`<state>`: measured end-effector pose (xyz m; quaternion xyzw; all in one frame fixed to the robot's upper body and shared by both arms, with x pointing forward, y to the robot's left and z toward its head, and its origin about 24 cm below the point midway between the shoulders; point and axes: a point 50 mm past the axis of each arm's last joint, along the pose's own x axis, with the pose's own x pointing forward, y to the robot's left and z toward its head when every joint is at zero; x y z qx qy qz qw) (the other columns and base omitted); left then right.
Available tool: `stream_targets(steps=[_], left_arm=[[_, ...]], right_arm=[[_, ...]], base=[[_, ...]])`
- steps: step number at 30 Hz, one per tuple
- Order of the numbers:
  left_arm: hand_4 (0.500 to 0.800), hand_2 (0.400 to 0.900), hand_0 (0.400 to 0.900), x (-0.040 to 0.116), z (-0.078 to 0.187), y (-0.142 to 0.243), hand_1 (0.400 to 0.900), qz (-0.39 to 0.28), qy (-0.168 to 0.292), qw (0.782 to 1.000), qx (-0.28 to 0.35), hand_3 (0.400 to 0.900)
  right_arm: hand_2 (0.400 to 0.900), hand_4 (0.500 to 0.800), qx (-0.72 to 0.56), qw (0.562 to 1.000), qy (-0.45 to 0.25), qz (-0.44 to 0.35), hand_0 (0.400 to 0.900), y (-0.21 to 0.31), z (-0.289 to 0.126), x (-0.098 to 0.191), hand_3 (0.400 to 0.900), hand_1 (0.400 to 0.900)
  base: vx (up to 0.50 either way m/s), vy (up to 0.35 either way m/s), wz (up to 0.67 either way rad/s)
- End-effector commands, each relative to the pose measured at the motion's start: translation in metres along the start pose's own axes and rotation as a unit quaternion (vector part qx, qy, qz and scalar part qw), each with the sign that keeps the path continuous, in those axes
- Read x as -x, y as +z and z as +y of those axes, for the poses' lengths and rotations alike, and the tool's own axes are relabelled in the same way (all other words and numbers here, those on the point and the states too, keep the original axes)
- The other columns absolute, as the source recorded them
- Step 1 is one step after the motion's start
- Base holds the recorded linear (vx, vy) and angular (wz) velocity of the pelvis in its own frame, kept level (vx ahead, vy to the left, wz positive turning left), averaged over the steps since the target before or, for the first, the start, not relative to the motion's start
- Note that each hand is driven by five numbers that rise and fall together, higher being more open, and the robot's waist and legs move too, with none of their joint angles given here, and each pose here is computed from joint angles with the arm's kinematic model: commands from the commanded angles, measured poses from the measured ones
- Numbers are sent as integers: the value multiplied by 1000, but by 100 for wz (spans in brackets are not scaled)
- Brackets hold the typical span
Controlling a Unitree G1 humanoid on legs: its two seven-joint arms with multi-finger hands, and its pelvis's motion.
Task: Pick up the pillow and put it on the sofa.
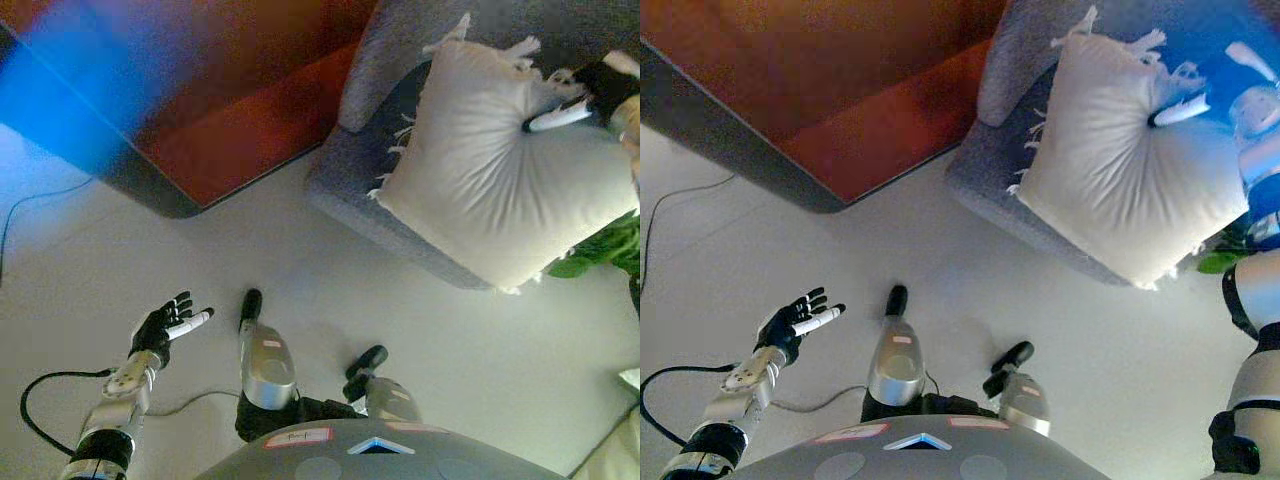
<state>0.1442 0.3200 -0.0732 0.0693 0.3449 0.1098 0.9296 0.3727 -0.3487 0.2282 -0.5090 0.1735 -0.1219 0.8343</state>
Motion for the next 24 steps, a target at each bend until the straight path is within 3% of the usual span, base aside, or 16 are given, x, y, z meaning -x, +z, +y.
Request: stream_targets(steps=[1,9,14,19,24], left_arm=[[800,900,900,-2,5,35,900,-77,-15,997,-23,900],[800,900,900,4,3,21,900,-56,-13,998,-28,900],[800,900,900,6,-7,10,900,-33,-29,998,-38,900],[800,900,900,7,-20,-1,900,-15,-53,998,-43,900],[800,900,900,4,-35,-2,900,-25,-82,996,-38,900]], right_arm=[[900,800,-41,975,-217,15,900,20,-119,36,900,900],[900,800,-60,946,-316,46,900,6,-128,42,900,900],[900,800,-111,928,-354,-39,900,13,-129,45,900,900],[900,800,-184,910,-333,-164,900,33,-105,46,900,900],[900,800,-233,906,-264,-236,900,24,-48,49,900,900]], base=[[-14,-5,3],[43,27,-8],[62,134,-17],[15,159,-19],[-74,117,-23]])
